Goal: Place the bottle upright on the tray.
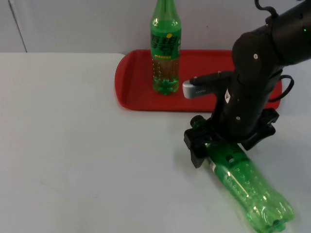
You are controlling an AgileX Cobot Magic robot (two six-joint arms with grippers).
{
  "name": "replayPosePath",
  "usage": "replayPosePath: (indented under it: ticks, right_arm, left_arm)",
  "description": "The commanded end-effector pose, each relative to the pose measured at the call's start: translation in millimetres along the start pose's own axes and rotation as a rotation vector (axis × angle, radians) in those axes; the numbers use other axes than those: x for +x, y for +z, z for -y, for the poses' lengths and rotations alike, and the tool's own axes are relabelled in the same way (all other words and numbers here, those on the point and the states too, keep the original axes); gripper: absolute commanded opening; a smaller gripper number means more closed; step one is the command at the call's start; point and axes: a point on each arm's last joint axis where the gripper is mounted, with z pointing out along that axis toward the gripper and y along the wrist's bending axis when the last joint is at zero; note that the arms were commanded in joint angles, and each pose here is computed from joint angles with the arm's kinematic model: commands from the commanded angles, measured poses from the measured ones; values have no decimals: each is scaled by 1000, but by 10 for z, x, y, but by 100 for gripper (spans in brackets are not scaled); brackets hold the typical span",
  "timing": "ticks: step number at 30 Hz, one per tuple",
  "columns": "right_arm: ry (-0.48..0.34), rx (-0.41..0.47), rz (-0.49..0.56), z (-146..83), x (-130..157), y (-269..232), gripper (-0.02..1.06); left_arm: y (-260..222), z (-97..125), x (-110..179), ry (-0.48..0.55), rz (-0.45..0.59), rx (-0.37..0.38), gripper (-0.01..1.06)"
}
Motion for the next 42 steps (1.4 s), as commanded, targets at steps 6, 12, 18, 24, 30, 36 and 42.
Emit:
replayPosePath:
  ticks: [6, 12, 18, 24, 30, 36, 42]
  right_arm:
    - [-15, 0, 6, -15, 11, 41, 100]
    - [7, 5, -37, -18, 69, 211, 94]
    - [8, 7, -47, -16, 79, 210, 85]
    - [6, 14, -73, -10, 102, 209, 33]
    - [6, 19, -90, -6, 117, 207, 0]
    - [12, 20, -95, -4, 122, 207, 0]
    - [12, 17, -73, -4, 92, 127, 0]
  left_arm:
    - [5, -6, 10, 2, 1, -8, 101]
    - [5, -6, 10, 2, 1, -8, 101]
    - [5, -6, 10, 2, 1, -8, 101]
    - [5, -6, 10, 2, 1, -8, 101]
    - [5, -6, 10, 2, 1, -8, 101]
    - [5, -6, 10, 2, 1, -8, 101]
    - [5, -6, 10, 2, 1, -8, 101]
